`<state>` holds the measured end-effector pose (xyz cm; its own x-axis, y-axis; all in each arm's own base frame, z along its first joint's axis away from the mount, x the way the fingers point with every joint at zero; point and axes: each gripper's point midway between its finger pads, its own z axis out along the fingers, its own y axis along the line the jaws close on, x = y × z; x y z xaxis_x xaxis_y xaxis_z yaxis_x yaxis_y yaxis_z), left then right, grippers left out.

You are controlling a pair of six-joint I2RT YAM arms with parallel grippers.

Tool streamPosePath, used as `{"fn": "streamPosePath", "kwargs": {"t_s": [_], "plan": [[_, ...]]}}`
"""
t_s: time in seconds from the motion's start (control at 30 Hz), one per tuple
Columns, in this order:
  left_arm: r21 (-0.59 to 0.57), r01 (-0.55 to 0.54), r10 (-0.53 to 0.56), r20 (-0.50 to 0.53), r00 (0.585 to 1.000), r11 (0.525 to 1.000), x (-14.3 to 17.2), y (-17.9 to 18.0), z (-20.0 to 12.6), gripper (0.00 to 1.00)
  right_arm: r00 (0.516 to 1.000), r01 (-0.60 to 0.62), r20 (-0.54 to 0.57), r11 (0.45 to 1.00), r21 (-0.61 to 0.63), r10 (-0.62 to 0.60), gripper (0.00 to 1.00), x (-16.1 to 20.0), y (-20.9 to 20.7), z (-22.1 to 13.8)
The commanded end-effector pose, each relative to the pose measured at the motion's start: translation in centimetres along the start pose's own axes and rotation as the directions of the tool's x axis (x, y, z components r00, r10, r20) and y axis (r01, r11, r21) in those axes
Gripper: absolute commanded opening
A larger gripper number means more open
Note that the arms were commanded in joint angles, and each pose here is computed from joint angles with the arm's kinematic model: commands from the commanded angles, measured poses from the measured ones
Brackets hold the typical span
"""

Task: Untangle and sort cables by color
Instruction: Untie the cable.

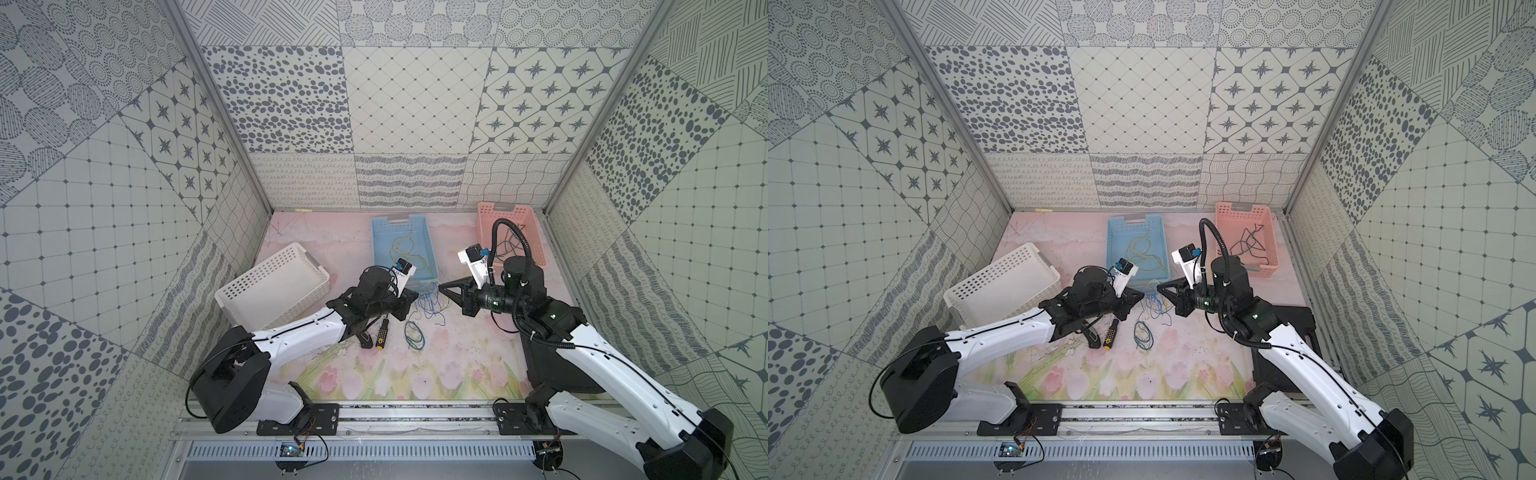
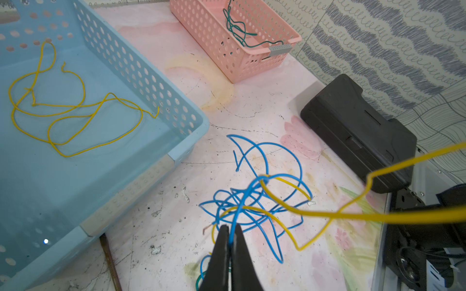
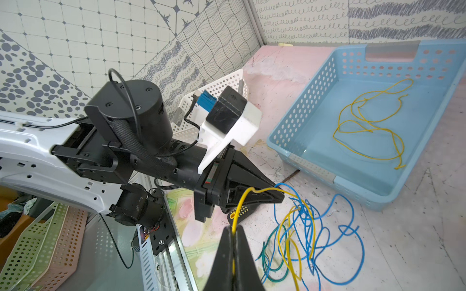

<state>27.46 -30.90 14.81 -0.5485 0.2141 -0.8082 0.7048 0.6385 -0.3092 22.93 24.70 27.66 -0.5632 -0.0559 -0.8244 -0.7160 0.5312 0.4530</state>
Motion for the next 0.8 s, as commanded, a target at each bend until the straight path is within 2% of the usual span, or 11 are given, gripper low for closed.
{"fn": "streamPosePath", "kwargs": {"t_s": [0.0, 0.1, 0.23, 0.37, 0.5, 0.53, 0.57, 0.67, 0.73, 0.77], "plan": [[-0.008, 0.187, -0.187, -0.062, 0.98, 0.982, 3.7, 2.8, 1.2, 0.0, 0.989, 0.062, 0.138, 0.998, 0.006, -0.062, 0.0, -4.1, 1.8, -3.3], [-0.045, 0.248, -0.252, -0.119, 0.96, 0.968, 7.7, 4.4, 2.0, 0.0, 0.965, 0.07, 0.253, 0.998, -0.001, -0.067, 0.0, -7.1, 3.3, -7.1], [-0.055, 0.288, -0.293, -0.179, 0.939, 0.956, 10.6, 4.8, 2.7, 0.0, 0.926, 0.076, 0.371, 0.997, 0.016, -0.077, 0.0, -10.4, 4.8, -11.6], [-0.033, 0.298, -0.299, -0.183, 0.936, 0.954, 10.5, 4.4, 2.7, 0.0, 0.9, 0.095, 0.421, 0.993, 0.064, -0.113, 0.0, -12.2, 5.5, -13.7], [0.03, 0.317, -0.309, -0.149, 0.939, 0.948, 8.2, 3.0, 1.7, 0.0, 0.909, 0.081, 0.406, 0.995, 0.063, -0.1, 0.0, -12.1, 4.8, -12.9], [0.05, 0.323, -0.315, -0.132, 0.94, 0.945, 7.3, 2.4, 1.2, 0.08, 0.911, 0.07, 0.402, 0.995, 0.07, -0.092, 0.0, -12.0, 4.3, -12.6], [0.058, 0.329, -0.322, -0.112, 0.94, 0.942, 6.4, 2.1, 0.6, 0.23, 0.913, 0.063, 0.398, 0.995, 0.071, -0.086, 0.0, -11.7, 3.8, -12.2], [0.068, 0.314, -0.313, -0.026, 0.95, 0.947, 3.7, 1.3, -2.0, 0.48, 0.925, 0.03, 0.377, 0.998, 0.049, -0.046, 0.0, -10.7, 2.5, -10.5], [0.072, 0.292, -0.296, 0.04, 0.954, 0.954, 2.0, 0.8, -3.8, 0.6, 0.933, 0.004, 0.359, 1.0, 0.017, -0.01, 0.0, -10.0, 1.8, -9.3], [0.085, 0.276, -0.282, 0.076, 0.956, 0.957, 1.1, 0.4, -4.8, 0.63, 0.936, -0.008, 0.351, 1.0, -0.006, 0.01, 0.0, -9.6, 1.5, -8.7]]}}
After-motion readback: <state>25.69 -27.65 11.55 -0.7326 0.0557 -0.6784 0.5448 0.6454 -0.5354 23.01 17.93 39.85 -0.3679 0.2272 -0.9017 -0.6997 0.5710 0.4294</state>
